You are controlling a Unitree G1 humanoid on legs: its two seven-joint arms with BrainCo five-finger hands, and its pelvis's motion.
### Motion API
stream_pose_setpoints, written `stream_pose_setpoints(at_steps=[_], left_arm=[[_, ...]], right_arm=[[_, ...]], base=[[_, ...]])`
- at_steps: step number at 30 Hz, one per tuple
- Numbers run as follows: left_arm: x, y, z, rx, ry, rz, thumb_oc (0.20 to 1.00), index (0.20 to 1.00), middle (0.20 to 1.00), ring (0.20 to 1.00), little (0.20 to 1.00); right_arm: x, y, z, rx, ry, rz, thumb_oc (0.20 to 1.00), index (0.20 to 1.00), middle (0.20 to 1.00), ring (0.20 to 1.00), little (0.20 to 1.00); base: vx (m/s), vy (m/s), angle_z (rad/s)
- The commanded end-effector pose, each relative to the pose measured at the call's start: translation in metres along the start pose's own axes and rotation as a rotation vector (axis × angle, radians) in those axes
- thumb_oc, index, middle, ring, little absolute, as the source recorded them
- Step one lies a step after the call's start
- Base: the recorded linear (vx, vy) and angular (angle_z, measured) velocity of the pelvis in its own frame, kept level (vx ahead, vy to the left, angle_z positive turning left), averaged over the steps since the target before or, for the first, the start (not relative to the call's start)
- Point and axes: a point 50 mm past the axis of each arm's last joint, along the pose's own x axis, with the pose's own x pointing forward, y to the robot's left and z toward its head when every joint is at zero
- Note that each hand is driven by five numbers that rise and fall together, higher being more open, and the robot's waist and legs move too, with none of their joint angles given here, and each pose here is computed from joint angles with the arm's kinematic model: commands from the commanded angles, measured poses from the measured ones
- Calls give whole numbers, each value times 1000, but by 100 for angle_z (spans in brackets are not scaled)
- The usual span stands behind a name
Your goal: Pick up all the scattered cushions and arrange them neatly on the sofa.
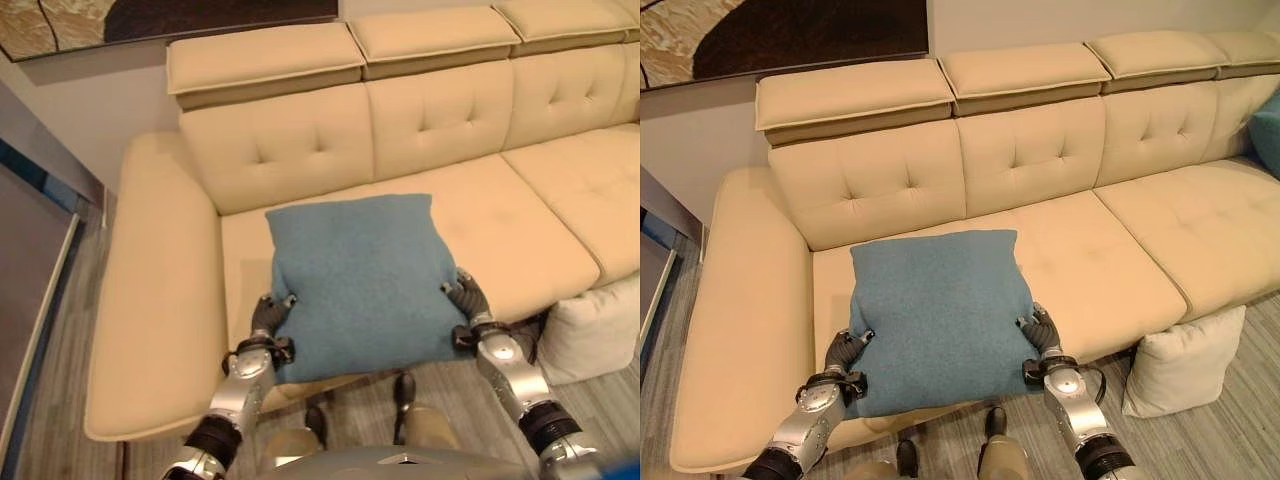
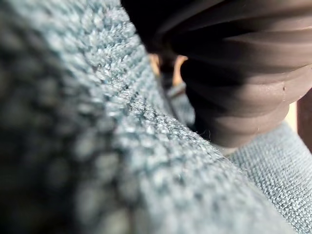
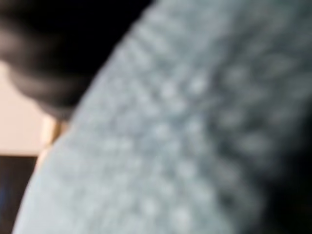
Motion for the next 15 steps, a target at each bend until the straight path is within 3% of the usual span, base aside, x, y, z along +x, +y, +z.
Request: stream_pose_setpoints(at_steps=[1,9,15], left_arm=[[0,-40,40,-25,-198,-167,200,200,200,200,200],[-4,-46,31,-37,-155,-212,200,200,200,200,200],[-5,-52,27,-6,-131,-271,200,200,200,200,200]], right_arm=[[9,25,66,49,-307,94,200,200,200,200,200],[-1,7,54,55,-285,45,200,200,200,200,200],[-9,-3,41,97,-250,4,200,200,200,200,200]], base=[[174,-150,5],[107,-217,52],[7,-162,111]])
